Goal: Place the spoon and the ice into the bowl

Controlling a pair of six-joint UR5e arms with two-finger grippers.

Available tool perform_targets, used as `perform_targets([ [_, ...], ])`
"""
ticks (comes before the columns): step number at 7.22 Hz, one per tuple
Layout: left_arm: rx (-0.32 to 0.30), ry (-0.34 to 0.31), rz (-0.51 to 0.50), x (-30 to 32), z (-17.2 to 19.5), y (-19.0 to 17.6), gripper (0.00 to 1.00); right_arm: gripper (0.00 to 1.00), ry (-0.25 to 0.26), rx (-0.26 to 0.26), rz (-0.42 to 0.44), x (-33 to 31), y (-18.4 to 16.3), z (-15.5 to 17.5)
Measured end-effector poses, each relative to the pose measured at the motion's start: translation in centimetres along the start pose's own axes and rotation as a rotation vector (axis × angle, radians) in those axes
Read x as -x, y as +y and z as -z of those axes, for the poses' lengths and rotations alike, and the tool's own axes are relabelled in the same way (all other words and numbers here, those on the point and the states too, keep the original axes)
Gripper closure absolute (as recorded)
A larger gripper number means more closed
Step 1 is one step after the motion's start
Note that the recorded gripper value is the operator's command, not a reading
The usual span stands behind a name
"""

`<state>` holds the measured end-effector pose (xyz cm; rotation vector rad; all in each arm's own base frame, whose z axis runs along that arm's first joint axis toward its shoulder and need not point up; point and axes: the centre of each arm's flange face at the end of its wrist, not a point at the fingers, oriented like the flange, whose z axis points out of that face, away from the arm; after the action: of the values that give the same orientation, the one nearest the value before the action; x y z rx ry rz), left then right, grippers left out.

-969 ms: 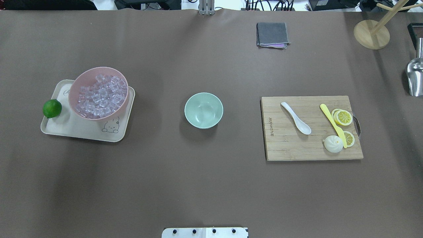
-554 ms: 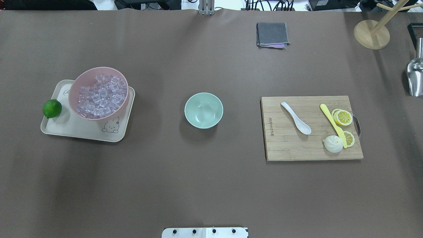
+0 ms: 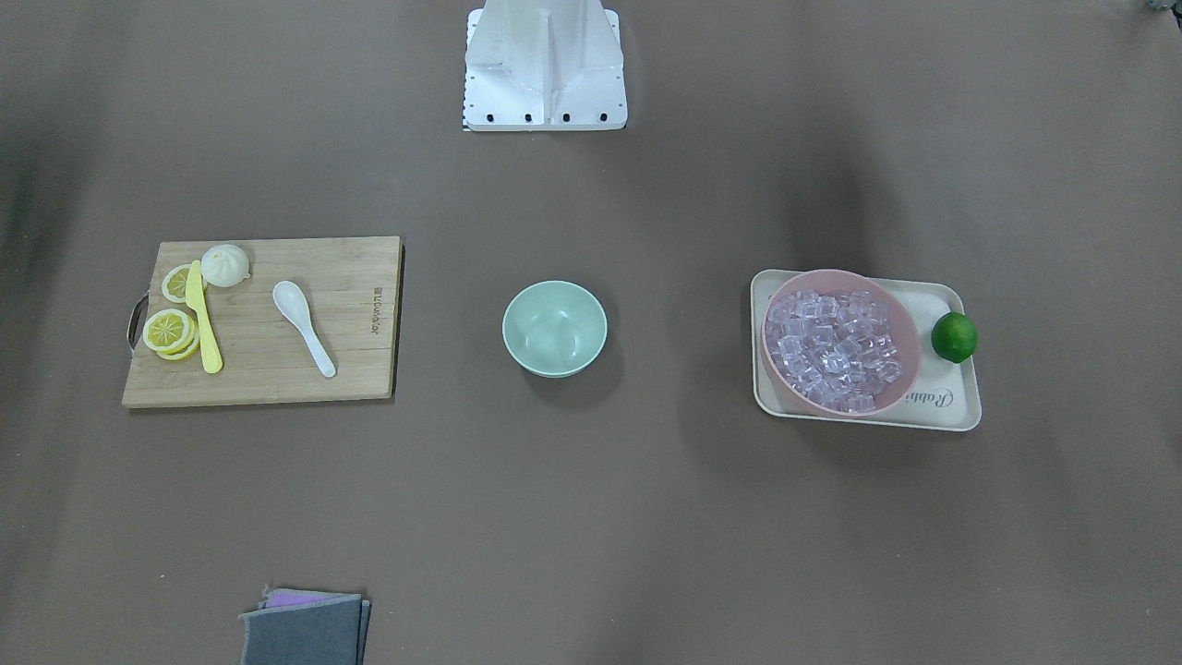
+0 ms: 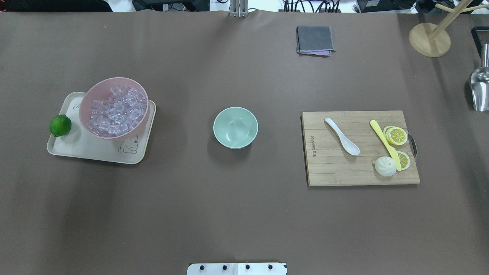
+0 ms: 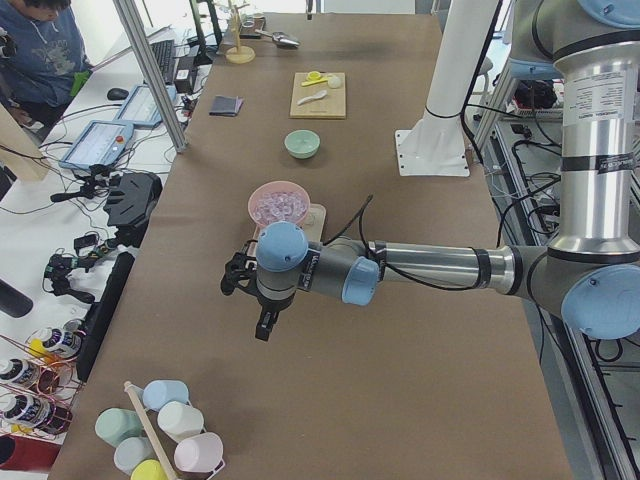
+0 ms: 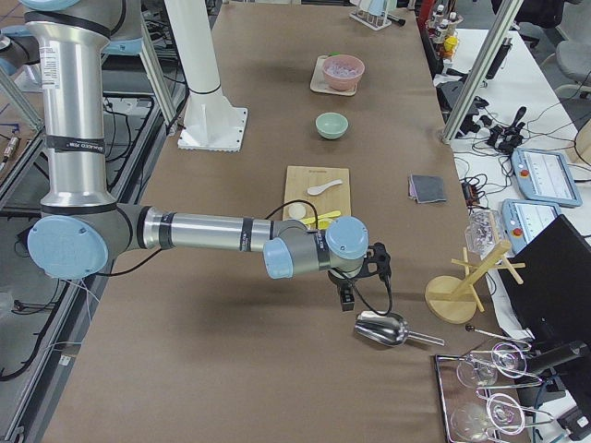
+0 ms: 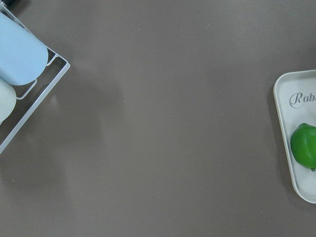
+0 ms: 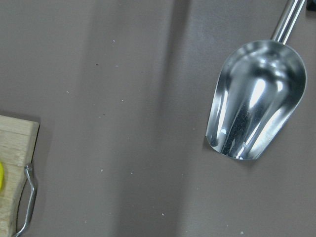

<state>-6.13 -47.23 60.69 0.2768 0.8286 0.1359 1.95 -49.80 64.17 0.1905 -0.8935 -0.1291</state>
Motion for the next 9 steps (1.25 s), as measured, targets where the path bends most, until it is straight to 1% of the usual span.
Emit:
perform_targets([
  [2, -0.013, 0.021, 0.014, -2.6, 0.6, -1.1, 0.02, 0.0, -0.015, -0.018, -0.008, 2.1, -0.7, 0.4],
  [4, -0.03, 0.053, 0.097, -8.5, 1.5, -2.9, 0.02, 0.0, -0.033, -0.01, -0.094, 8.6, -2.3, -0.3],
  [5, -0.033, 0.069, 0.128, -11.6, 1.7, -4.2, 0.02, 0.0, -0.036, -0.009, -0.12, 12.3, -3.0, -0.6],
  [7, -0.026, 0.093, 0.181, -17.5, 0.6, -7.5, 0.02, 0.02, -0.023, -0.013, -0.102, 18.8, -3.5, -1.8],
  [8, -0.019, 0.095, 0.197, -20.9, -0.6, -9.1, 0.03, 0.06, -0.02, -0.013, -0.088, 22.3, -4.2, -2.9],
  [9, -0.013, 0.091, 0.197, -24.6, -2.1, -10.3, 0.03, 0.11, -0.015, -0.013, -0.056, 26.3, -5.0, -4.5],
])
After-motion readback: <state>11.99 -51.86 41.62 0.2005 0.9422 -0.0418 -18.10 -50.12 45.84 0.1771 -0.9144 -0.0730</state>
